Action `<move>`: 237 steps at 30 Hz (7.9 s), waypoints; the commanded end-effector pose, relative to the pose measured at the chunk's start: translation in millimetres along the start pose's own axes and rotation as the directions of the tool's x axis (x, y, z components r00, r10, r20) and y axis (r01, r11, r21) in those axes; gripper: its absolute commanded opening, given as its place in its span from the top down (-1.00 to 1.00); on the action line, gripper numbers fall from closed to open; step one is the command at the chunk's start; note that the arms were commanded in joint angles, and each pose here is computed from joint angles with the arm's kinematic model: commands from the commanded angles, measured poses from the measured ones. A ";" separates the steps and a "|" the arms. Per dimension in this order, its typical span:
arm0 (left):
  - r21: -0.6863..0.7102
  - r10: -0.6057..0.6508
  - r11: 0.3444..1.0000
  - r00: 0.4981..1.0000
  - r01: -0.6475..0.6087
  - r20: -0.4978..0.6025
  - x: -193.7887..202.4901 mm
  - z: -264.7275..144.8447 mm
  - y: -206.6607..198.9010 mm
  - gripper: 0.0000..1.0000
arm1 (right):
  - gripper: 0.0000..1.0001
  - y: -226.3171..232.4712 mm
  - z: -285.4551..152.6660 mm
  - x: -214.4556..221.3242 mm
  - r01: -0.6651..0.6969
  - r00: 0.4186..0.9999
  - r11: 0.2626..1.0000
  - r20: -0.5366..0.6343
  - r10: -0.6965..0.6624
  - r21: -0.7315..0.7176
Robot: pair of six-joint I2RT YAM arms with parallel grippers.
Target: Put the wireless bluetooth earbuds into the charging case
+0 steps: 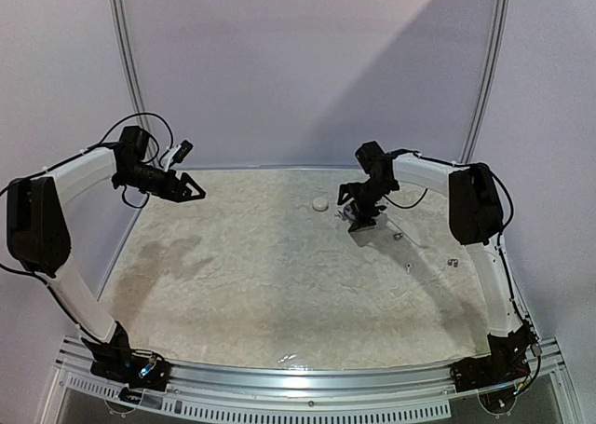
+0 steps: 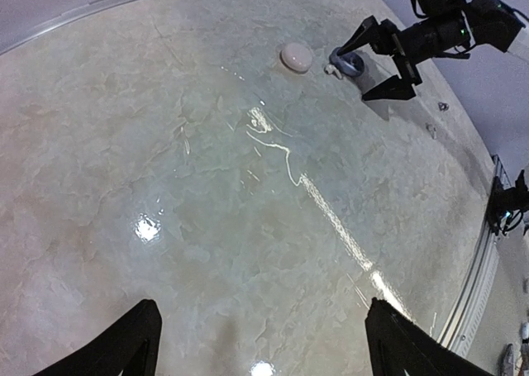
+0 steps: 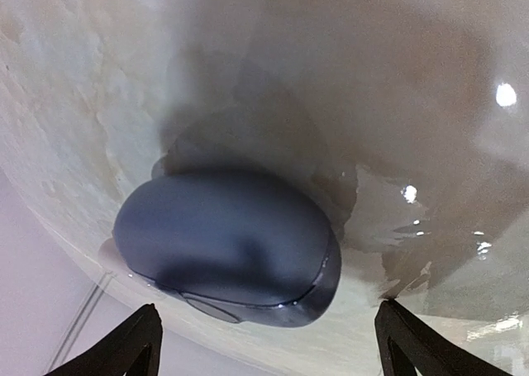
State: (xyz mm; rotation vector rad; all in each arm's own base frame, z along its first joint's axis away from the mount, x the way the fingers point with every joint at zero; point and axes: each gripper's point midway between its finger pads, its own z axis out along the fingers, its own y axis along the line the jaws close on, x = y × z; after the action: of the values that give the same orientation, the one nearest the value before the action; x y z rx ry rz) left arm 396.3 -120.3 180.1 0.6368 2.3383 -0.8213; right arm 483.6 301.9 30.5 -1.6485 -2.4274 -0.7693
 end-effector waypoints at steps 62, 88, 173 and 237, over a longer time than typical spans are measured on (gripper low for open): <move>-0.002 -0.035 0.999 0.999 0.035 0.004 7.9 -4.1 10.6 -0.75 | -0.17 -50.1 -41.2 -32.6 0.100 0.995 0.995 0.013 -0.100 0.015; 0.005 -0.037 0.999 0.999 0.037 -0.007 8.3 -0.7 13.3 -0.75 | -0.71 -38.8 -29.4 -61.1 0.086 0.989 0.982 0.102 -0.105 0.170; -0.008 0.008 1.000 1.000 -0.008 -0.016 10.0 -10.1 -3.4 -0.73 | 0.22 -153.8 -15.5 14.5 0.670 0.727 0.684 -0.068 -0.683 0.287; 0.498 0.116 0.585 0.673 -0.640 0.730 -165.3 -104.4 -339.3 -0.89 | 0.89 29.3 -412.6 359.1 0.801 0.115 -0.446 0.835 -0.538 -0.399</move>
State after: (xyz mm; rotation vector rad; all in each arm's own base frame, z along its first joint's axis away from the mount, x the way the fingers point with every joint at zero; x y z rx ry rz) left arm 287.6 -320.0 466.7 0.9637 1.1723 -1.4486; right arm 286.2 415.4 526.9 0.8590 -3.1377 -2.6990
